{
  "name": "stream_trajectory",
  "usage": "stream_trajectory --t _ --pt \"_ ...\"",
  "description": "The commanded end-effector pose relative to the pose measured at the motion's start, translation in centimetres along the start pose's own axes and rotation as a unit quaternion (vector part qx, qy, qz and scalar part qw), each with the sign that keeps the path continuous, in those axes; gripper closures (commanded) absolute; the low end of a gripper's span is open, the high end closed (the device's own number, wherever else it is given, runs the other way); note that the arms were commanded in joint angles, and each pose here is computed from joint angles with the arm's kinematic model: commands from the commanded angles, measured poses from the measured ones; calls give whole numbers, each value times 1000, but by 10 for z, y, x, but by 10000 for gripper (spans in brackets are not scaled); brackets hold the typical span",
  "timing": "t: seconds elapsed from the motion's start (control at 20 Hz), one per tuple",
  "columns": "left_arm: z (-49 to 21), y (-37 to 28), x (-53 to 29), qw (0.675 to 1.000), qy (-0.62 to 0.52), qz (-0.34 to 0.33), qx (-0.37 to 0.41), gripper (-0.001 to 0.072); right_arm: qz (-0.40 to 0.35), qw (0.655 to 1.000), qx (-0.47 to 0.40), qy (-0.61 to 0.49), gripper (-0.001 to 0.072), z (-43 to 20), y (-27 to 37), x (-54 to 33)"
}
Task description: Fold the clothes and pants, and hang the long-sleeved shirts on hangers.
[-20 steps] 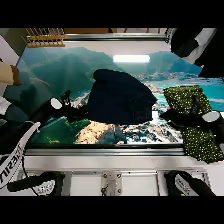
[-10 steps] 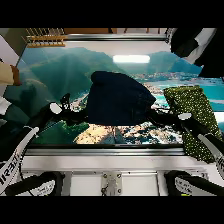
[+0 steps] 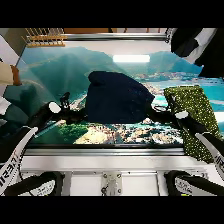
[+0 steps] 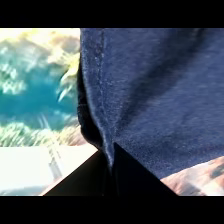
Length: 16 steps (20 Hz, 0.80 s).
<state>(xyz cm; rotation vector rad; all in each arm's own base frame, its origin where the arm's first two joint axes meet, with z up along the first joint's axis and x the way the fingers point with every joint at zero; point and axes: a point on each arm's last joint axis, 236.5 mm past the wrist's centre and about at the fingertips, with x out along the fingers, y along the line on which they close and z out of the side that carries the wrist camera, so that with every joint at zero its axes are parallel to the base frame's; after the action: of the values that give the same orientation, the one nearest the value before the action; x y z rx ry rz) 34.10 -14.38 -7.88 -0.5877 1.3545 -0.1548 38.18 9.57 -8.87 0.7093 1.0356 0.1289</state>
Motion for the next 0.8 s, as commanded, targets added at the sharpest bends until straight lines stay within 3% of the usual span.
stream_trajectory --t 0.0,0.1,0.2,0.4,0.6,0.75 --pt "56 -37 -61 994 -96 -41 26 702 40 993 -106 -42 665 43 55 -42" --pt "106 -91 -168 970 -217 -92 68 703 87 974 -194 -84 665 79 127 -109" --pt "119 -149 -289 924 -332 -141 125 703 141 949 -246 -139 665 100 201 -193" --pt "48 -232 -507 795 -517 -223 227 702 225 895 -287 -256 665 92 300 -356" --pt "-38 -248 -604 711 -596 -258 271 702 276 869 -273 -307 665 51 326 -443" --pt "-68 -248 -627 686 -616 -266 281 702 288 892 -230 -261 664 17 319 -451"
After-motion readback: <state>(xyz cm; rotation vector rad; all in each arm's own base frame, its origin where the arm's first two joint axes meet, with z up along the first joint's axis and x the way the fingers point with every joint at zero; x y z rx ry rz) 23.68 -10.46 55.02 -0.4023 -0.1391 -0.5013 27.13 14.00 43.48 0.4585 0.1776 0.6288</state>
